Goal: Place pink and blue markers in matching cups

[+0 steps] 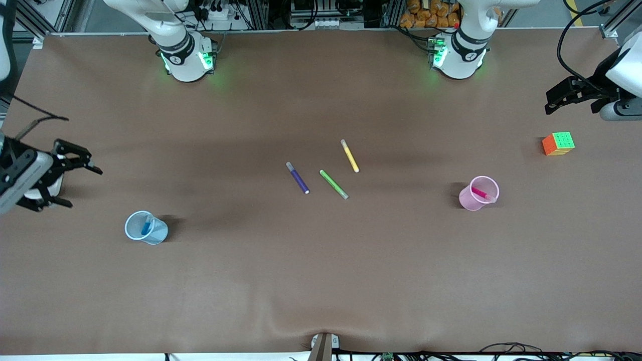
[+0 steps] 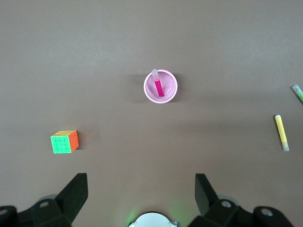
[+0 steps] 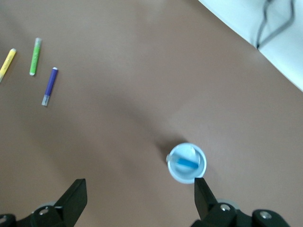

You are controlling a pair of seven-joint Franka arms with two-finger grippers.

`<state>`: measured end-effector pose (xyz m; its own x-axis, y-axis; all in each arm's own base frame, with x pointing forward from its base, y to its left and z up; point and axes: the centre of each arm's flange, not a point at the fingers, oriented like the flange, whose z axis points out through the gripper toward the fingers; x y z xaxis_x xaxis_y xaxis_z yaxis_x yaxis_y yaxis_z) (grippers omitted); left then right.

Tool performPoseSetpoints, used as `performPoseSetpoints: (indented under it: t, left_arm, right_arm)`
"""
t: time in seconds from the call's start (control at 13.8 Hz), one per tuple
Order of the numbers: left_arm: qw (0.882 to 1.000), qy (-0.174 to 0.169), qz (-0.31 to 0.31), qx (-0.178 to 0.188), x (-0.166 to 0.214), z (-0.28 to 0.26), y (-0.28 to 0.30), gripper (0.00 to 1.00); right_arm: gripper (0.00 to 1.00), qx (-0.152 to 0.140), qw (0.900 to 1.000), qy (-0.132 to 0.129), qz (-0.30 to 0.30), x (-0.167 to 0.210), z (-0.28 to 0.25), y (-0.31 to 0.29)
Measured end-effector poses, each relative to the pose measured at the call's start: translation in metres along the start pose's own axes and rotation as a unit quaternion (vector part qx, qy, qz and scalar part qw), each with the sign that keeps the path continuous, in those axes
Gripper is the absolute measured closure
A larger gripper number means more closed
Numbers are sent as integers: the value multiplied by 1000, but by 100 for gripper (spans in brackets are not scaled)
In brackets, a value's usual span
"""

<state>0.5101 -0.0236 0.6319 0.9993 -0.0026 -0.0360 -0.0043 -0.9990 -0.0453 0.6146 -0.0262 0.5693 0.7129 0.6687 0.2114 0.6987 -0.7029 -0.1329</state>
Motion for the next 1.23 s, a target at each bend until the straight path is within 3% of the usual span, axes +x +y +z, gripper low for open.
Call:
performPoseSetpoints:
  t: [0.15,0.36,0.73,1.09,1.23]
  left_arm:
    - [1000,0,0,0,0,0,0,0]
    - [1000,0,0,0,0,0,0,0]
    - [1000,0,1,0,-1,-1,1,0]
    - [1000,-4,1,0,-2,0,1,0]
    - [1000,-4,1,0,-3,-1,1,0]
  right_arm:
    - [0,-15,998,-14,63,-8,-19,-17]
    - [0,-32,985,-29,167,-30,-43,-25]
    - [0,-71,947,-68,307,-52,-68,-38]
    - [0,-68,910,-104,395,-64,-73,-53]
    - [0,-66,904,-109,409,-65,-74,-55]
